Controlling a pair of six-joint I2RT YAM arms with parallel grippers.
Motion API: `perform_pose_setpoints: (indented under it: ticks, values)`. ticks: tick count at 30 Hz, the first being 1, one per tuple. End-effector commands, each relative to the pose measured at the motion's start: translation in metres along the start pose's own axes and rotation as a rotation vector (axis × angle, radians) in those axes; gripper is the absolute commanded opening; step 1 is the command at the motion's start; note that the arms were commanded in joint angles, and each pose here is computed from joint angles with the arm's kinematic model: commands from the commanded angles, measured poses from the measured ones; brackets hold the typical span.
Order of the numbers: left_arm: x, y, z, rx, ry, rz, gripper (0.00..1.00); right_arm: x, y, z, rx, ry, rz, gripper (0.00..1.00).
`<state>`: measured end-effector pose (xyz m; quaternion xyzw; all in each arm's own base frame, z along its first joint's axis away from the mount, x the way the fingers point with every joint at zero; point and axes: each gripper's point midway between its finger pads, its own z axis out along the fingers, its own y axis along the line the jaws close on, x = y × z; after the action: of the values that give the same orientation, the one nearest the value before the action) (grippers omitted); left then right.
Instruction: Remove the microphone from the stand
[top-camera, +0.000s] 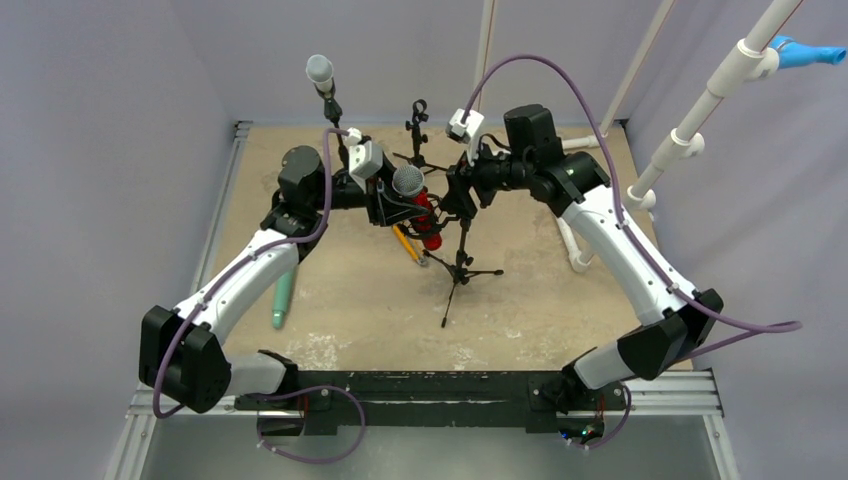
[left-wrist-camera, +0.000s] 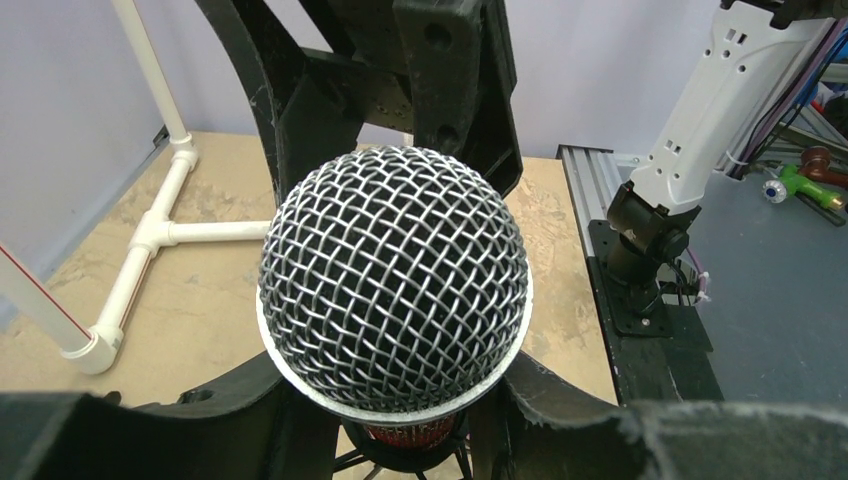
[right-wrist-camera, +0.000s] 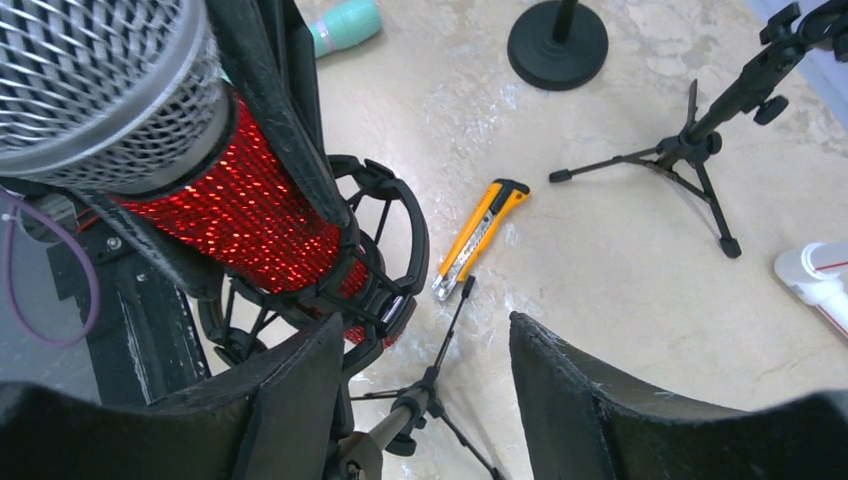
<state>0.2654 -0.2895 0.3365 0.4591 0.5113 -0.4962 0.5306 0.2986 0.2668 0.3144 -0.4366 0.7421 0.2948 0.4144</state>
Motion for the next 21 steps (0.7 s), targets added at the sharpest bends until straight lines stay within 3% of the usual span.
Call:
perform_pose_setpoints:
  ticks: [1,8,19,21]
  values:
    - [-0.021,-0.006,0.002,0.014,-0.012,0.086,0.0,-0.003,-0.004,0.0,0.035,0.027,-0.042,0.58]
    - [-0.022,-0.005,0.003,0.013,-0.011,0.091,0.0,0.001,-0.004,0.006,0.054,0.058,-0.077,0.46]
    - [-0.027,-0.003,0.003,-0.004,-0.011,0.099,0.0,0.01,-0.004,0.008,0.101,0.106,-0.144,0.03]
    - [-0.028,-0.004,0.002,-0.006,-0.014,0.103,0.0,0.009,-0.004,0.006,0.111,0.105,-0.151,0.0]
